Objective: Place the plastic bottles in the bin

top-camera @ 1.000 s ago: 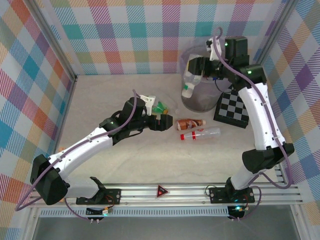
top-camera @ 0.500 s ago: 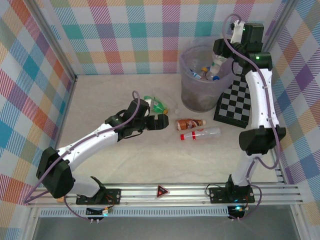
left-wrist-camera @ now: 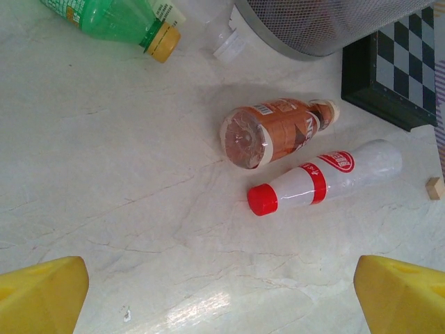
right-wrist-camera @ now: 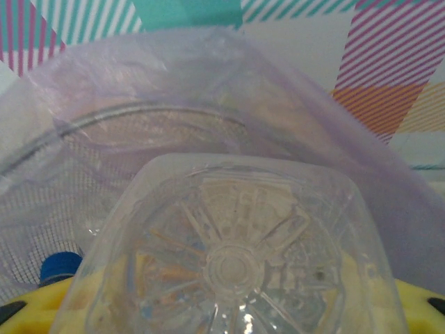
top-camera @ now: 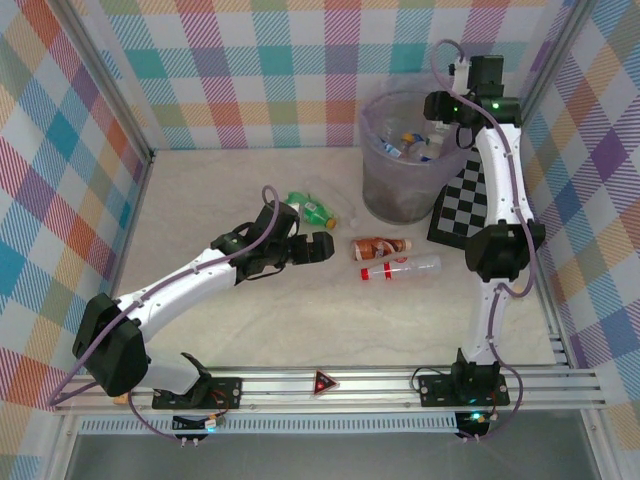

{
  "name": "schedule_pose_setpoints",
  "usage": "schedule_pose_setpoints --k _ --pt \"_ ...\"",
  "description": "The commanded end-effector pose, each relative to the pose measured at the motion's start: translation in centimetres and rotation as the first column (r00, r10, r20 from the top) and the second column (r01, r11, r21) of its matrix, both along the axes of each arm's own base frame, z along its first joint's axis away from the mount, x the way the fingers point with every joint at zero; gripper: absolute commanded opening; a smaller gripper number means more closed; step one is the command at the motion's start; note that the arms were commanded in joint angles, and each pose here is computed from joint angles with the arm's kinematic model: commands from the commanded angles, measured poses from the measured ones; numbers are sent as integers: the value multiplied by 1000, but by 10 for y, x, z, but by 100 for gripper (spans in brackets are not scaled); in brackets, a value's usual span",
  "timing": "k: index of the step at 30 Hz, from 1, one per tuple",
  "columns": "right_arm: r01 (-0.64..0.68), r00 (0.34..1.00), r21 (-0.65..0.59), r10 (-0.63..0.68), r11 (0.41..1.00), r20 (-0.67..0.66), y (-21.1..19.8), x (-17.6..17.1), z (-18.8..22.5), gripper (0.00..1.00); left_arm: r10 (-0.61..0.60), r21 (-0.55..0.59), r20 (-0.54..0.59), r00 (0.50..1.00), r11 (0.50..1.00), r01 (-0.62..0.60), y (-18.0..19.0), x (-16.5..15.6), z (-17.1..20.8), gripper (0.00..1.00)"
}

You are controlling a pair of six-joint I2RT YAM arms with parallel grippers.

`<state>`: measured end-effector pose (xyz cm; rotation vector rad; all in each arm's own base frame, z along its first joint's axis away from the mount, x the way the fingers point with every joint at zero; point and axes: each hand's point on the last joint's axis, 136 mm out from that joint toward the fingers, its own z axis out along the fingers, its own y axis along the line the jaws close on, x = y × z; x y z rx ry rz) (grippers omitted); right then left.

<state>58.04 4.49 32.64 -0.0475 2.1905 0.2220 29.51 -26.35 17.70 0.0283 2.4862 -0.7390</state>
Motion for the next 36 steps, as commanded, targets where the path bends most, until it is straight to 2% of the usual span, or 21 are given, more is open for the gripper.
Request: schedule_pose_setpoints --k 1,7,10,16,18,21,26,32,36 --pt "-22 997 -33 20 999 -76 3 -1 -28 14 9 -1 -20 1000 1000 -9 0 2 -3 98" --pt "-33 990 -56 25 998 -140 7 4 -59 18 6 -3 -24 1000 1000 -6 -2 3 -4 97" --pt "-41 986 -55 31 998 -165 10 6 -72 23 4 -4 -29 1000 1000 -5 -3 3 -5 98" --pt "-62 985 -29 56 998 -163 21 10 -76 33 3 -4 -29 1000 1000 -3 -3 3 -5 97" --pt "-70 985 -23 65 997 -158 24 10 -75 43 0 -6 -31 1000 1000 0 -4 3 -6 98" --pt "-72 986 -20 68 997 -154 25 9 -69 72 -3 -7 -34 999 1000 3 -5 4 -7 97" --pt "-72 991 -12 70 997 -115 25 1 -43 86 -7 -8 -35 999 1000 6 -6 3 -8 97" --pt "-102 995 56 103 993 -4 34 -24 24 100 -6 -10 -36 999 1000 5 -5 3 -10 98" --pt "-114 993 82 112 990 34 37 -44 54 100 -5 -12 -37 999 1000 4 -5 2 -11 97"
